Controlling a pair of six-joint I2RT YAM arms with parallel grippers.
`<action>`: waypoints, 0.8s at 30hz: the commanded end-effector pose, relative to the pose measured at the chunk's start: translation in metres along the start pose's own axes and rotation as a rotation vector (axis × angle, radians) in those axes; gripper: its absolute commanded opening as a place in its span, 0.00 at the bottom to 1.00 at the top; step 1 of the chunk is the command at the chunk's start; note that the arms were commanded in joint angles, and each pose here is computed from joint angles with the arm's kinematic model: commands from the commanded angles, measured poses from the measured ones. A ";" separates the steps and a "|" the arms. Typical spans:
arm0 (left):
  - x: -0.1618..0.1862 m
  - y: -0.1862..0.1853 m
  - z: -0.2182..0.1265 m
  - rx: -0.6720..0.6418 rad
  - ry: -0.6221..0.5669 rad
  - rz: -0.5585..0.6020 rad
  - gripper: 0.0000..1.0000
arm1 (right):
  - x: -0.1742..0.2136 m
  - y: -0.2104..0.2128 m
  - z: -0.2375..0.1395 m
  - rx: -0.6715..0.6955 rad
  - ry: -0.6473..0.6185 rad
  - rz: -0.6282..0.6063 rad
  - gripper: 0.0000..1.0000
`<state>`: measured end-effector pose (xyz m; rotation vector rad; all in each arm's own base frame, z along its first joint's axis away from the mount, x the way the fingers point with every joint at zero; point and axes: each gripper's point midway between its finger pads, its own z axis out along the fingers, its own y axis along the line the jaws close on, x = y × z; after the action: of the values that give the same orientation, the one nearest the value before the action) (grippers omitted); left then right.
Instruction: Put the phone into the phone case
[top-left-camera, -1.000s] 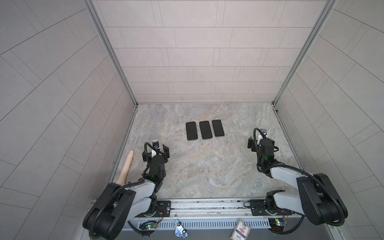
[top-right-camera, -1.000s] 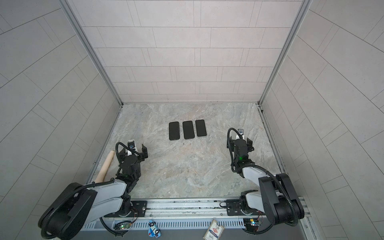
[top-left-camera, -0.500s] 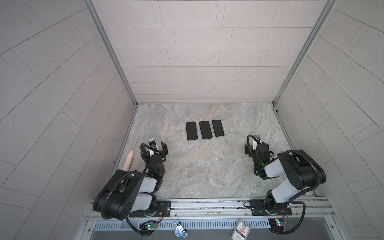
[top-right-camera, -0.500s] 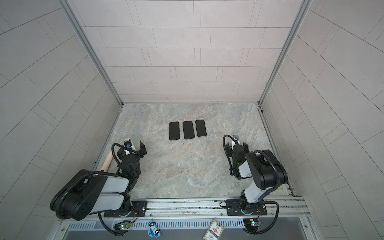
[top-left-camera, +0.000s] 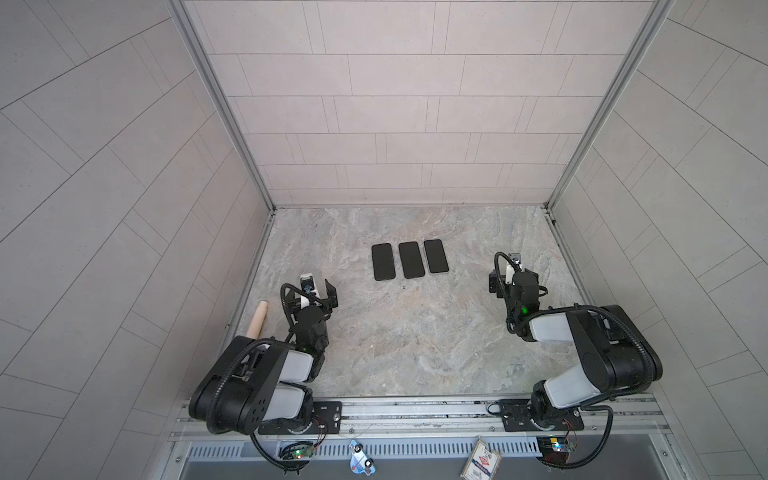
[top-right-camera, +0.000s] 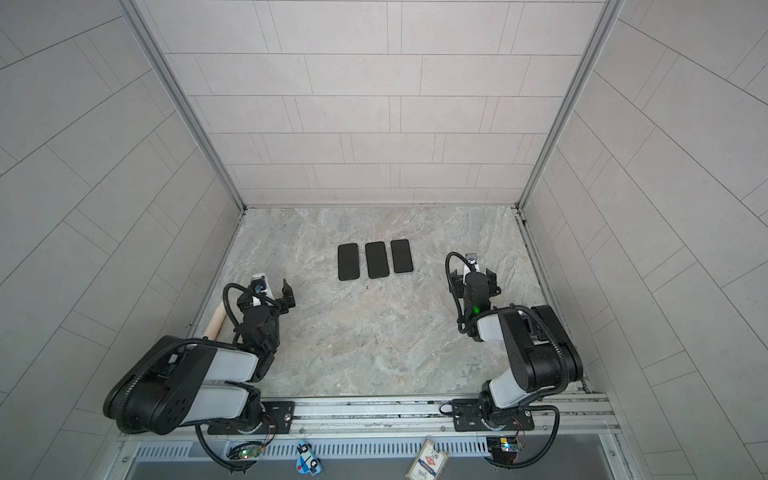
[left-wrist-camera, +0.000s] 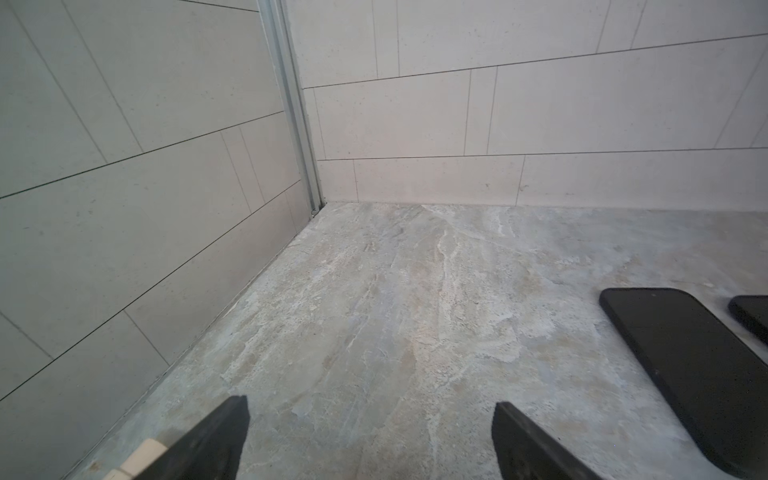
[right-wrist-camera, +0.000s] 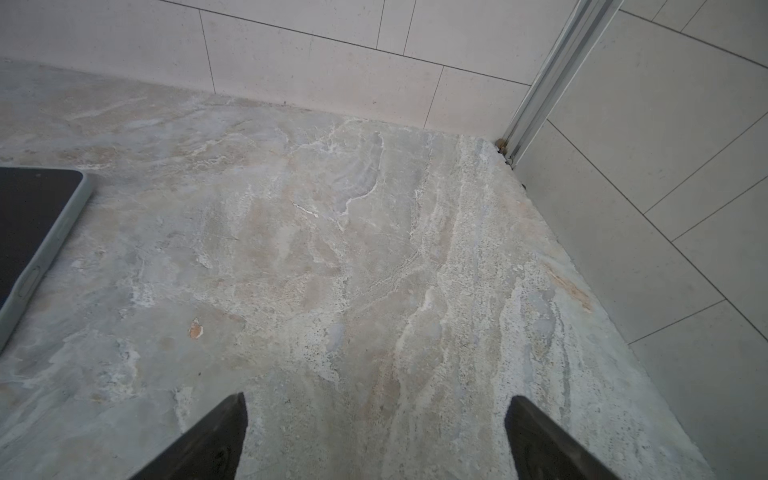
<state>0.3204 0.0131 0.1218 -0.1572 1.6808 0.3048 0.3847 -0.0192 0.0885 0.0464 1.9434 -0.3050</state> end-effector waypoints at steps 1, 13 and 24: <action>0.005 -0.009 0.019 0.050 0.020 0.021 0.98 | -0.001 -0.005 -0.003 0.026 0.019 0.004 1.00; 0.031 -0.013 0.084 0.093 0.292 -0.011 1.00 | 0.002 -0.008 0.012 -0.012 0.084 0.042 1.00; 0.025 -0.016 0.082 0.112 0.243 -0.014 1.00 | 0.003 -0.027 0.005 0.092 0.051 0.097 1.00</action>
<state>0.4009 0.0240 0.0868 -0.1359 1.9283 0.1892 0.3884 -0.0367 0.0831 0.1344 2.0041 -0.2953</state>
